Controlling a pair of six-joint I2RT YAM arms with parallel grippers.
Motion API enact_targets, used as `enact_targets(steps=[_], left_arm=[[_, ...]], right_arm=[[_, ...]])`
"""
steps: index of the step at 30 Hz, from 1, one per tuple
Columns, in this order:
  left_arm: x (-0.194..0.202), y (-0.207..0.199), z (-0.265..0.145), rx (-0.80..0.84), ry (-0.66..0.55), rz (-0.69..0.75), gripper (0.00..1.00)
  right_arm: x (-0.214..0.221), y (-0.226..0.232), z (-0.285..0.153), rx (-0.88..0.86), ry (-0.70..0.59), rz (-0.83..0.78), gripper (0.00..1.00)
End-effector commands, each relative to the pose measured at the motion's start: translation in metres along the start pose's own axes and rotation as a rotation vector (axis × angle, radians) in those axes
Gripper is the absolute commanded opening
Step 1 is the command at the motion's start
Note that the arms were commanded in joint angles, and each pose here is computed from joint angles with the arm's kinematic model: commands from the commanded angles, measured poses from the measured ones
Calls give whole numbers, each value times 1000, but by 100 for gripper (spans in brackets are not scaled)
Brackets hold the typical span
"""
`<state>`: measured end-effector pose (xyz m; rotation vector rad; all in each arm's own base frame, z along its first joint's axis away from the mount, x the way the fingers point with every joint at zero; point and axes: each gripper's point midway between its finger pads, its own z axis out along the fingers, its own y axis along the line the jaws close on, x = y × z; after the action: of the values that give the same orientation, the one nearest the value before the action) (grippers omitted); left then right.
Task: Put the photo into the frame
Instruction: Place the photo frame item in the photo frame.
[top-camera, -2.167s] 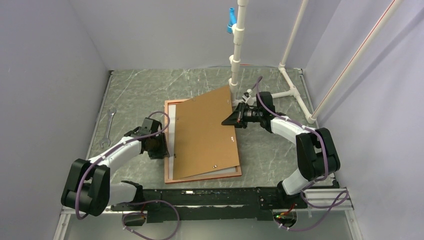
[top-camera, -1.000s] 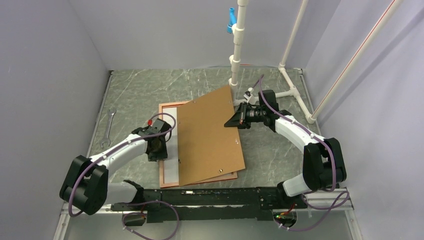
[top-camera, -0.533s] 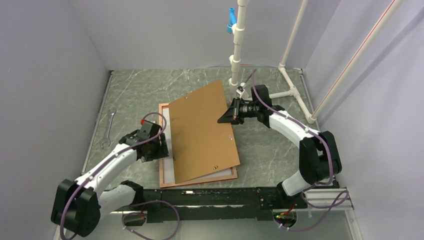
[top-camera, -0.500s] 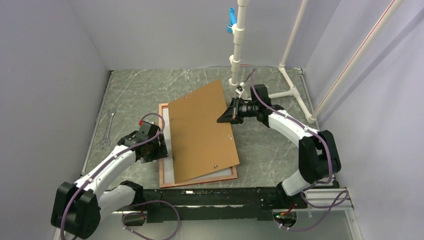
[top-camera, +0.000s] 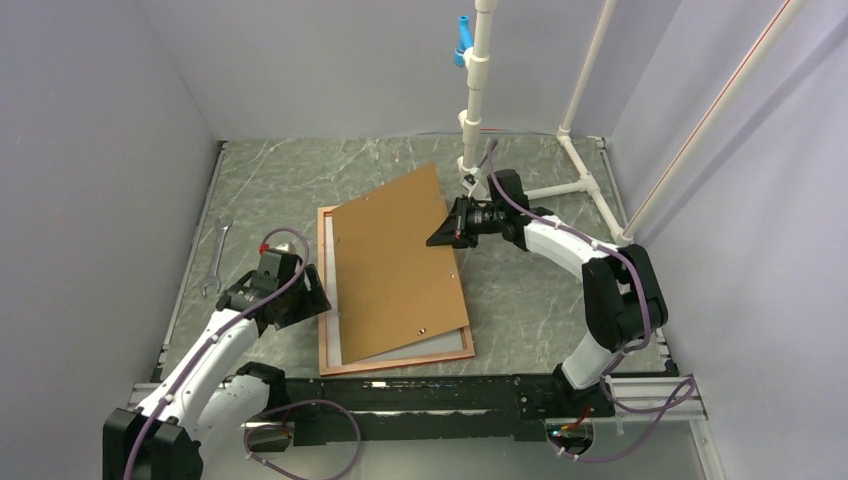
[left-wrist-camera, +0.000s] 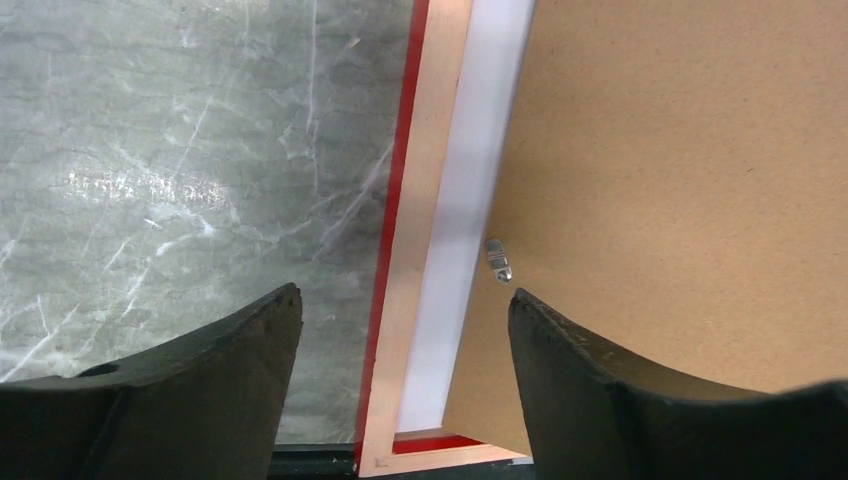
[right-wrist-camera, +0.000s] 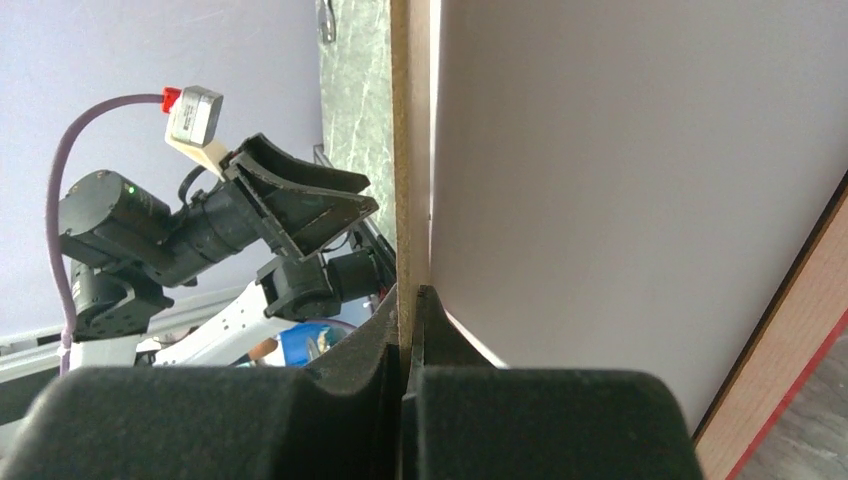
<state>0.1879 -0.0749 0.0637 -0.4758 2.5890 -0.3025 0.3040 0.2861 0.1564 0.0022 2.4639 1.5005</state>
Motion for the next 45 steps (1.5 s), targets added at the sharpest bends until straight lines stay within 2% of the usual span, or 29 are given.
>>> enact_targets(steps=[1, 21, 35, 45], left_arm=[[-11, -5, -6, 22, -29, -40, 82], [-42, 19, 15, 65, -66, -215, 79], [-35, 23, 28, 60, -33, -215, 77], [-32, 19, 34, 85, 2, -195, 68]], right_arm=[[-19, 29, 5, -70, -40, -86, 0], [5, 5, 11, 10, -15, 43, 0], [24, 13, 6, -18, 8, 112, 0], [28, -5, 20, 24, 44, 88, 0]])
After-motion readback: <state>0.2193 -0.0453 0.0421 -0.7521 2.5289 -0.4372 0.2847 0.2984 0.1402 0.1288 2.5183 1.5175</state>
